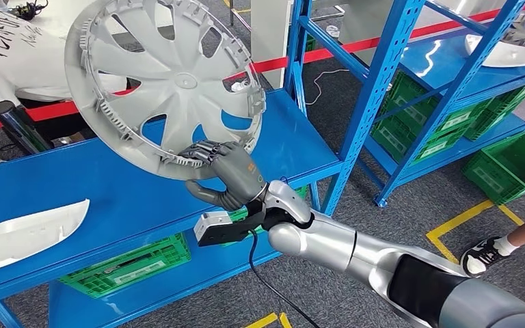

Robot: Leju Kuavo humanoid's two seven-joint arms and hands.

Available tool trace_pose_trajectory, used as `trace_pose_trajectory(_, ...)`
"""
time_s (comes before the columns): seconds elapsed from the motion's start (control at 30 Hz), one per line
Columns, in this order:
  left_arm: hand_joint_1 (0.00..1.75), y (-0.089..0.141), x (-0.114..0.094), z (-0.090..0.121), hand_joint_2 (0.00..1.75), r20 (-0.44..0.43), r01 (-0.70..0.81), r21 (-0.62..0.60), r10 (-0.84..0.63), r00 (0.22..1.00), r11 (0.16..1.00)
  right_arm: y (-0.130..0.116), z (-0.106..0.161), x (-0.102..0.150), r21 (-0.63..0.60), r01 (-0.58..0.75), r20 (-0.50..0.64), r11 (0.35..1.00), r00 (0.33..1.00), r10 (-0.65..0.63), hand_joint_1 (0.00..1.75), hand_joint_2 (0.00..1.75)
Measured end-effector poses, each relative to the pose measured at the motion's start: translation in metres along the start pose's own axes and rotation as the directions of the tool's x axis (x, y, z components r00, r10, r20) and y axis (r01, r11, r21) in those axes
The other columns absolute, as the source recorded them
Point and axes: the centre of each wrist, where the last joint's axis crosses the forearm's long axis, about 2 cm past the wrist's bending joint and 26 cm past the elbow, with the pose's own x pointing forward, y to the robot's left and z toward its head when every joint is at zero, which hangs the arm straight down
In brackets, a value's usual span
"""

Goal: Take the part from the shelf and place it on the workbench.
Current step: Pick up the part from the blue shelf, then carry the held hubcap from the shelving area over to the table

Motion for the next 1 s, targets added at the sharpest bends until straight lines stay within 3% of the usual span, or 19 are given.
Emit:
trace_pose_trajectory(0.43,0.0,0.004,-0.002,-0.001,1.75,-0.017,-0.022,-0.001,0.022,1.0,1.0,0.005,-0.001,0.008,-0.045,-0.048,0.015,0.998,0.999,0.049,1.75,1.75)
trace_pose_trajectory(1.0,0.0,-0.002,-0.019,0.001,1.75,-0.021,0.014,-0.012,-0.014,1.0,1.0,0.037,0.031,0.031,-0.011,-0.035,-0.016,0.999,0.999,0.034,1.75,1.75)
